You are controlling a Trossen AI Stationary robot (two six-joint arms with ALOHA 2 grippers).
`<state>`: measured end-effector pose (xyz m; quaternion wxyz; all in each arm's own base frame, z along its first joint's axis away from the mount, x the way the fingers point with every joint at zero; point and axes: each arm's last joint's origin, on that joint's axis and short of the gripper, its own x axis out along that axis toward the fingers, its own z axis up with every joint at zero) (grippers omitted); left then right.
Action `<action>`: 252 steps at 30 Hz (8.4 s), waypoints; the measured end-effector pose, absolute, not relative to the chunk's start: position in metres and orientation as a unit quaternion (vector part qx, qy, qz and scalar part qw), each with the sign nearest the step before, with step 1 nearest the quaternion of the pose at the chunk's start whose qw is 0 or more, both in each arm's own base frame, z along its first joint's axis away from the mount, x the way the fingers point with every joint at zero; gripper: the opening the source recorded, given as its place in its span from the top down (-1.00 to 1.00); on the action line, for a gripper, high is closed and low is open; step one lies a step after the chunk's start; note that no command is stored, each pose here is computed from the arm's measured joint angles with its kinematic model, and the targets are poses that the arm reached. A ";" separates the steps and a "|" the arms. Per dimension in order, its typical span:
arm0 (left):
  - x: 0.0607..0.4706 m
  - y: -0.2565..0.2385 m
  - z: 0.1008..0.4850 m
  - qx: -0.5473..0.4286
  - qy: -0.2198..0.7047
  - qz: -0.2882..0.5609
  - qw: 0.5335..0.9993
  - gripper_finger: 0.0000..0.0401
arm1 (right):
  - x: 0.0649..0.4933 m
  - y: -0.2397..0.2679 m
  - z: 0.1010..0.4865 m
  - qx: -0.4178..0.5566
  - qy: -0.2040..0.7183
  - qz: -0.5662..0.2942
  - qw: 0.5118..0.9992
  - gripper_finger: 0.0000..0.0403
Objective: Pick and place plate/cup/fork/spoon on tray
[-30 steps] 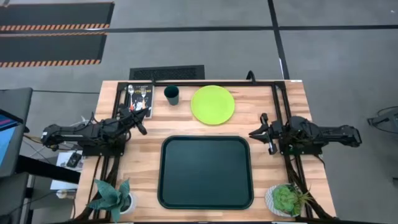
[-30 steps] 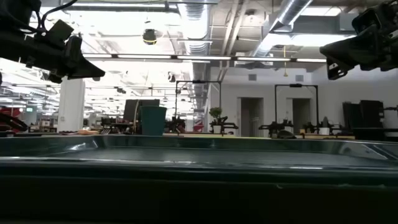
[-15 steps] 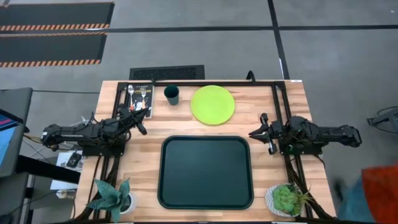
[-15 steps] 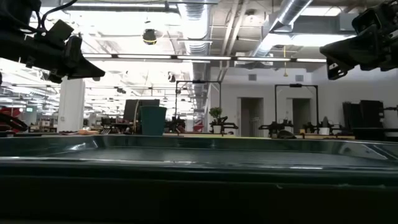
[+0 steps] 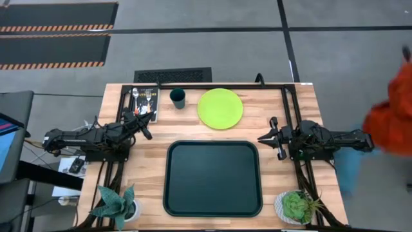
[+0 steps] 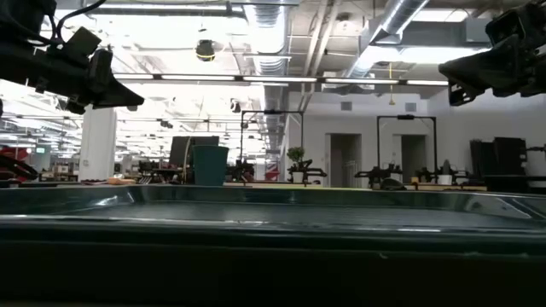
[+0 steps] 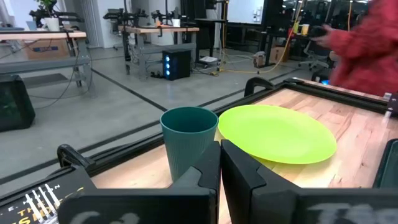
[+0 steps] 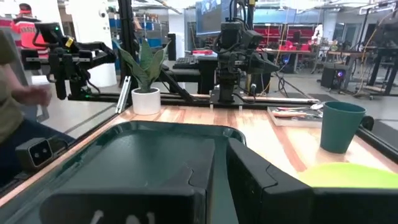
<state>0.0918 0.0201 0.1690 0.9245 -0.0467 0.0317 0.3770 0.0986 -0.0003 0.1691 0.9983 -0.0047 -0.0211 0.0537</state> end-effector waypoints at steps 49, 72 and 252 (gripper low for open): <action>0.090 0.021 0.181 -0.257 -0.080 0.383 0.884 0.94 | 0.088 -0.009 0.255 0.190 -0.344 -0.044 0.918 0.64; 0.062 0.015 0.309 -0.241 -0.132 0.244 0.930 -0.50 | 0.191 -0.058 0.394 0.113 0.033 -0.401 0.908 -0.24; 0.060 0.022 0.332 -0.271 -0.042 0.420 0.865 -0.41 | 0.345 -0.035 0.245 0.408 0.246 -0.140 0.868 -0.11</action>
